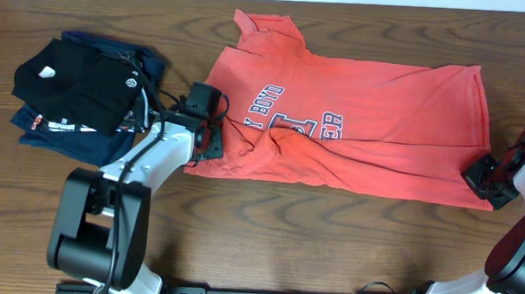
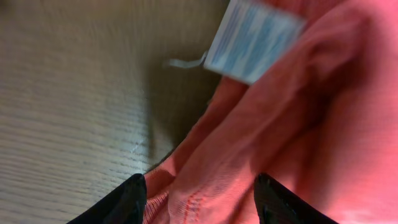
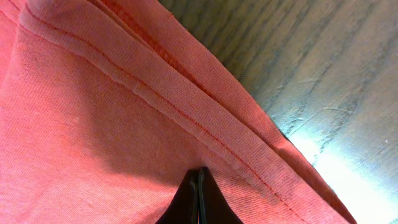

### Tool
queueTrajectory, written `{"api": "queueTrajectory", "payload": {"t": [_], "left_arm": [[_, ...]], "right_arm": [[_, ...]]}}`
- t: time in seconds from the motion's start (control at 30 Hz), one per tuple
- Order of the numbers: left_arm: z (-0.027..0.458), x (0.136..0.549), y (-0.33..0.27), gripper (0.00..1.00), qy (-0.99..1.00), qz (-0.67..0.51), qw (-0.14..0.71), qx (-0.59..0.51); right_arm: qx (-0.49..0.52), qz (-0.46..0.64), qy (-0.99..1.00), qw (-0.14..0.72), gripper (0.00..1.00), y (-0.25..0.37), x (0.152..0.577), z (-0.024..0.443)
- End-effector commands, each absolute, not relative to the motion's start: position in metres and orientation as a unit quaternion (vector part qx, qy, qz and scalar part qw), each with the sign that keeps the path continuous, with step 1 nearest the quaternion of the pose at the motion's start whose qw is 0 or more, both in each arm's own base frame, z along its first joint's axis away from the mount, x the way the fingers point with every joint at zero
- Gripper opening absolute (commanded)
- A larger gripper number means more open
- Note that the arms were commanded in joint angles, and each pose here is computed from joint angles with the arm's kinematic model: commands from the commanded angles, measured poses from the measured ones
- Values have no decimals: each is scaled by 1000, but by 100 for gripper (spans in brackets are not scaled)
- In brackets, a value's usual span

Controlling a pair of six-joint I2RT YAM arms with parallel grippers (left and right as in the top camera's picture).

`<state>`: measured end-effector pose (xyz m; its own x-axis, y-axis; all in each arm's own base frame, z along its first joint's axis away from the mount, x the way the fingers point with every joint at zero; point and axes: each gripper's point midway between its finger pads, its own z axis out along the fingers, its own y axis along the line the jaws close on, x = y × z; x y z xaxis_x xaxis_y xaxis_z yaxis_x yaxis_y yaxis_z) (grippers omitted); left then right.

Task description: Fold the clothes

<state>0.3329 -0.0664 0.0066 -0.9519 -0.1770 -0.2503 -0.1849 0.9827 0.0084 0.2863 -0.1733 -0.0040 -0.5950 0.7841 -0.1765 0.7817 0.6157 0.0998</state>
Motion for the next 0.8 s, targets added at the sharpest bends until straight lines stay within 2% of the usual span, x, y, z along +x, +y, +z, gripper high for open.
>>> {"api": "queueTrajectory", "payload": {"t": [0.0, 0.1, 0.3, 0.47, 0.67, 0.77], "left_arm": [[-9, 323, -58, 57, 989, 28, 99, -104], [-16, 316, -48, 44, 989, 35, 80, -115], [-19, 279, -28, 8, 987, 62, 2, -150], [-14, 236, -18, 6, 975, 92, -80, -183], [-4, 202, -16, 6, 966, 109, -149, -180], [2, 188, -14, 6, 961, 118, -178, -178]], "right_arm": [[435, -28, 898, 66, 1, -173, 266, -16], [436, -56, 897, 45, 1, -178, 253, -16], [442, -80, 893, 33, 1, -183, 244, -16], [472, -124, 873, -6, 1, -192, 216, -13], [525, -141, 837, -67, 1, -190, 177, -9], [535, -138, 830, -73, 1, -192, 171, -9]]}}
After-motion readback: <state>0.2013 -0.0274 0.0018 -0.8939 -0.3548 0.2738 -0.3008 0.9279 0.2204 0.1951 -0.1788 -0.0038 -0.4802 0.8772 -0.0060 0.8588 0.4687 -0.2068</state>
